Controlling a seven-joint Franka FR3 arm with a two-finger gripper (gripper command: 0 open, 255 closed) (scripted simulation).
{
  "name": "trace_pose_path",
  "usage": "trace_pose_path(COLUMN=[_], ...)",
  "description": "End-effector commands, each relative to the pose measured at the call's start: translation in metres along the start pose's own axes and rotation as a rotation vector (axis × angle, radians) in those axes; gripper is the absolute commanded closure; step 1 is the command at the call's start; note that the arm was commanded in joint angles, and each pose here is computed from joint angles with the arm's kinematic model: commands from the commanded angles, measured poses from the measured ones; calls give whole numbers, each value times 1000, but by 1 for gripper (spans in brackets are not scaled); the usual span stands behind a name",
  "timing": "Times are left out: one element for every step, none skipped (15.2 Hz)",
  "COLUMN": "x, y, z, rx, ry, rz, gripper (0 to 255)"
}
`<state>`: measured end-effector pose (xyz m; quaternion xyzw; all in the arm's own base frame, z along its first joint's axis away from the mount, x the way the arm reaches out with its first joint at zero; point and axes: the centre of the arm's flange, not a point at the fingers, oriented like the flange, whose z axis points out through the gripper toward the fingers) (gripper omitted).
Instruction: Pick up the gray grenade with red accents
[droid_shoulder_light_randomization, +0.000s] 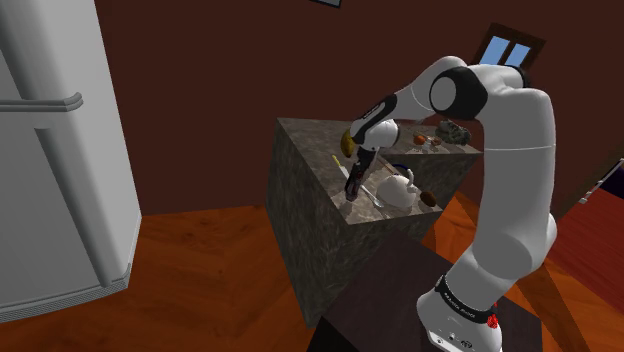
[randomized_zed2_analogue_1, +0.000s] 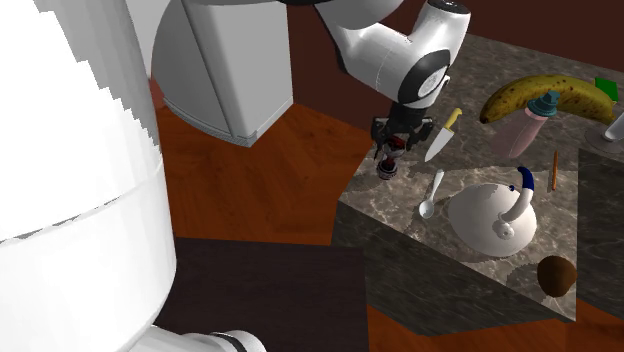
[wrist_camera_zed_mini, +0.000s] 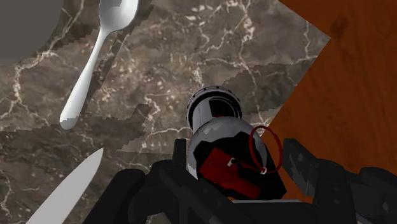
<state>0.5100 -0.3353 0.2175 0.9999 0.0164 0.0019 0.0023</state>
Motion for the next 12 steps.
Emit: trace_pose_path(x=[0,0,0,0,0,0,0,1,1,1,1,1], y=[1,1,1,1,1,1,1,1,1,1,2,2], z=[-11,-16,-22,-27,-32,-37,-43,-48,-53,-59,-59,-59], rx=[0,0,0,0,0,0,0,0,0,0,0,0], ry=[0,0,0,0,0,0,0,0,0,0,0,0], rz=[0,0,0,0,0,0,0,0,0,0,0,0], gripper=[255,255,255,255,255,255,255,255,255,255,255,255])
